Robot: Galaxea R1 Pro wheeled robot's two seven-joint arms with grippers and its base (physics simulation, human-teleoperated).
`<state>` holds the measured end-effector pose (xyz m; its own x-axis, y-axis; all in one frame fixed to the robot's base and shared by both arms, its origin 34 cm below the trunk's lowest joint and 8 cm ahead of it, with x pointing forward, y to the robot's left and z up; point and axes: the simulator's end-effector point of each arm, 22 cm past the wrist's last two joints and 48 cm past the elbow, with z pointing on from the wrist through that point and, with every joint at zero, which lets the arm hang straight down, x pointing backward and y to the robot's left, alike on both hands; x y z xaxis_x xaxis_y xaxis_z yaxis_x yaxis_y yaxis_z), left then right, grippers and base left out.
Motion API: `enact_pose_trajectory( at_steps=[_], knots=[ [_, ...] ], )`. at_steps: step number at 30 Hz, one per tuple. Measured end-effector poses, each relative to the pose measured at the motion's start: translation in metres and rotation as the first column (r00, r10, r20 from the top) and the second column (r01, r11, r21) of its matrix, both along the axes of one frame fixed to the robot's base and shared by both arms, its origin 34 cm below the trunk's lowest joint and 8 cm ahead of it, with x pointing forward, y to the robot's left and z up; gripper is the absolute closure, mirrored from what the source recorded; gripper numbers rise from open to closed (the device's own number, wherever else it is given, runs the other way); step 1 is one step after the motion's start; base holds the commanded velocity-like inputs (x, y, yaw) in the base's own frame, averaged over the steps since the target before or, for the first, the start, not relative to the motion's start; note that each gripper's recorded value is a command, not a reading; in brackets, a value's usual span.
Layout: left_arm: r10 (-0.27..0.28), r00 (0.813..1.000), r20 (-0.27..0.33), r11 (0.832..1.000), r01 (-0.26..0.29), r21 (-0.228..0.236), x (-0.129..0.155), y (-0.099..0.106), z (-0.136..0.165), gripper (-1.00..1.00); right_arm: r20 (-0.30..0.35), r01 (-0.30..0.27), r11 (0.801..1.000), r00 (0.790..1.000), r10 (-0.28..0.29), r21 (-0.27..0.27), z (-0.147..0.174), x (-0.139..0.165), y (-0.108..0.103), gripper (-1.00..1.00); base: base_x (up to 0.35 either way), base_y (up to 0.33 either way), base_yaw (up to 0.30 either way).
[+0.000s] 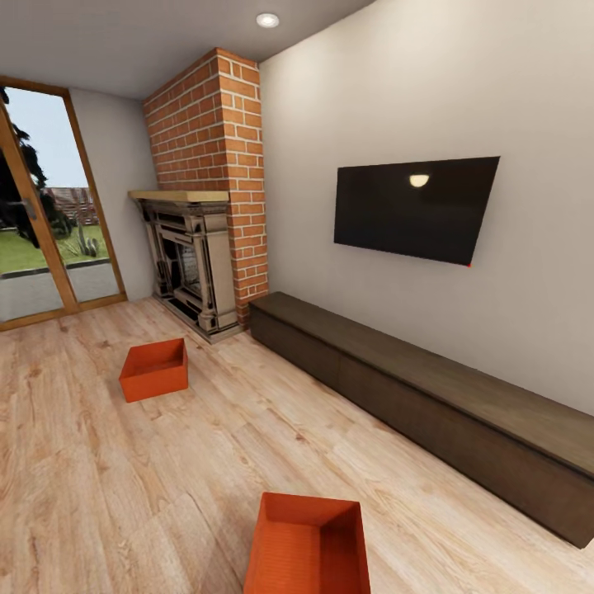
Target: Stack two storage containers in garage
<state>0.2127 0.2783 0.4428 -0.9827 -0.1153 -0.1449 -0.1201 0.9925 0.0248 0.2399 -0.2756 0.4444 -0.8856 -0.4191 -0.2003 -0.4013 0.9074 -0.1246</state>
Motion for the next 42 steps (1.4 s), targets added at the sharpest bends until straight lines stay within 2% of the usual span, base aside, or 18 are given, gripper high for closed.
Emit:
enact_pose_trajectory(
  at_steps=[30,31,34,35,37,39,42],
  knots=[
    [0.001,1.000,0.000,1.000,-0.001,-0.007,0.000,-0.005,0.000,-1.00,0.001,0.000,1.000,1.000,0.000,0.000,0.000,0.000,-0.001,-1.00,0.000,0.000,0.000],
    [-0.001,1.000,0.006,1.000,0.001,-0.014,0.003,-0.011,0.000,-1.00,0.003,-0.001,1.000,1.000,0.001,0.006,0.000,0.004,0.006,-1.00,0.000,0.000,0.000],
    [-0.003,0.999,0.033,1.000,0.004,-0.024,0.016,-0.014,0.002,-1.00,0.062,-0.001,0.999,0.998,-0.003,0.052,0.006,0.043,0.032,-1.00,0.000,0.000,0.000],
    [-0.003,0.998,0.068,1.000,0.005,-0.024,0.035,-0.014,0.006,-1.00,0.081,0.004,0.998,0.997,-0.009,0.067,0.011,0.063,0.045,-1.00,0.000,0.000,0.000],
    [-0.001,0.995,0.100,1.000,0.004,-0.022,0.055,-0.014,0.011,-1.00,0.093,0.018,0.997,0.995,-0.026,0.080,0.017,0.079,0.056,-1.00,0.000,0.000,0.000],
    [-0.003,0.994,0.105,0.999,0.007,-0.032,0.076,-0.019,0.018,-1.00,0.105,0.065,0.992,0.992,-0.076,0.107,0.023,0.099,0.067,-1.00,0.000,0.000,0.000],
    [-0.005,0.994,0.106,0.999,0.009,-0.042,0.093,-0.024,0.024,-1.00,0.129,0.118,0.982,0.982,-0.138,0.149,0.033,0.130,0.082,-1.00,0.000,0.000,0.000]
  ],
)
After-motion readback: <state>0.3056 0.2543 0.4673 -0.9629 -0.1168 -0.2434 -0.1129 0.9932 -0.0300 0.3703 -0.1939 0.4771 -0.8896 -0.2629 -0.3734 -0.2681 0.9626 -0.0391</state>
